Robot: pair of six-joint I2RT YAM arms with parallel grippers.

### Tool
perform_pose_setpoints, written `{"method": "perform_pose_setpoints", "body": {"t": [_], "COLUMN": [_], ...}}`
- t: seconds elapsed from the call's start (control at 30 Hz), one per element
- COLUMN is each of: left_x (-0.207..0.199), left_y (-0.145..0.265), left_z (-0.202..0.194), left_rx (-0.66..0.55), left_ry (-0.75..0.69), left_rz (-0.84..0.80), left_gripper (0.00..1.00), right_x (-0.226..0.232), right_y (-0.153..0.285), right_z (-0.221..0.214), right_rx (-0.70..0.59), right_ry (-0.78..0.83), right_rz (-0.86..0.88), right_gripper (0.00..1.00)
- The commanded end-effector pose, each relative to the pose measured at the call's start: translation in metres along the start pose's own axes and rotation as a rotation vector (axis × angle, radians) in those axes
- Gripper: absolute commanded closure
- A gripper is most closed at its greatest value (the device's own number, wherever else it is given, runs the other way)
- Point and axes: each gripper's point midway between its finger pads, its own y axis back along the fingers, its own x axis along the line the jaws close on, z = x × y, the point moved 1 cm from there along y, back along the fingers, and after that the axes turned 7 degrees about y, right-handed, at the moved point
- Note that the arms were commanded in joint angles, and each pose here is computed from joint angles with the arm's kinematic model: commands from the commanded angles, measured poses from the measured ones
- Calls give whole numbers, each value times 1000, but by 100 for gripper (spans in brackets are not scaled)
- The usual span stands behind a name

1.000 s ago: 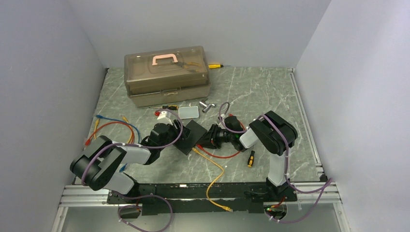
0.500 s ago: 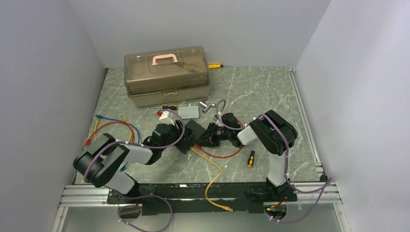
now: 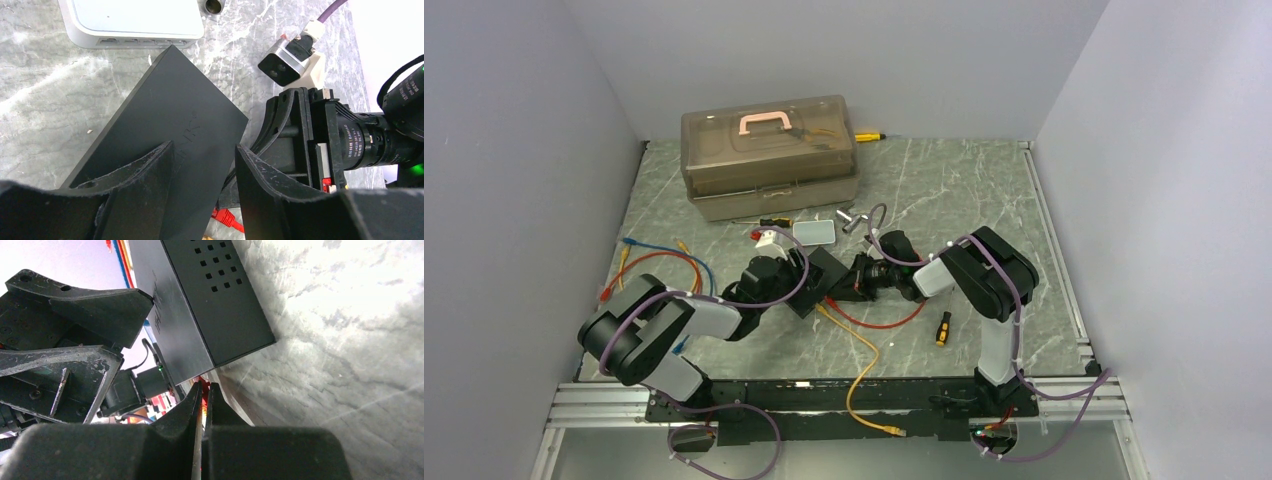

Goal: Pull the plug from the switch port
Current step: Pull the connector from the switch port.

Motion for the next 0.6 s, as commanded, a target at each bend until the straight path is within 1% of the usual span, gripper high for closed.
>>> {"method": "perform_pose_setpoints", "body": {"t": [0.0,0.2,0.43,0.57], "left_x": [51,40,10,12], "left_y": [14,19,43,62], "left_z": [-43,-30,12,26], "left_rx": [151,114,-3,-39], "left_ry": [-18,-29,-83,-120], "left_rz": [180,158,135,186], "left_gripper": [44,43,27,20], "right_x": [-14,-10,-7,-7], "right_y": [-6,-6,-4,1], "right_z": [-1,-3,-3,-3], "right_rx": [-10,5,5,7], "right_ry": [4,23,68,130], "right_rz": [-50,-30,-37,-68], "right_gripper": [100,100,100,100]}}
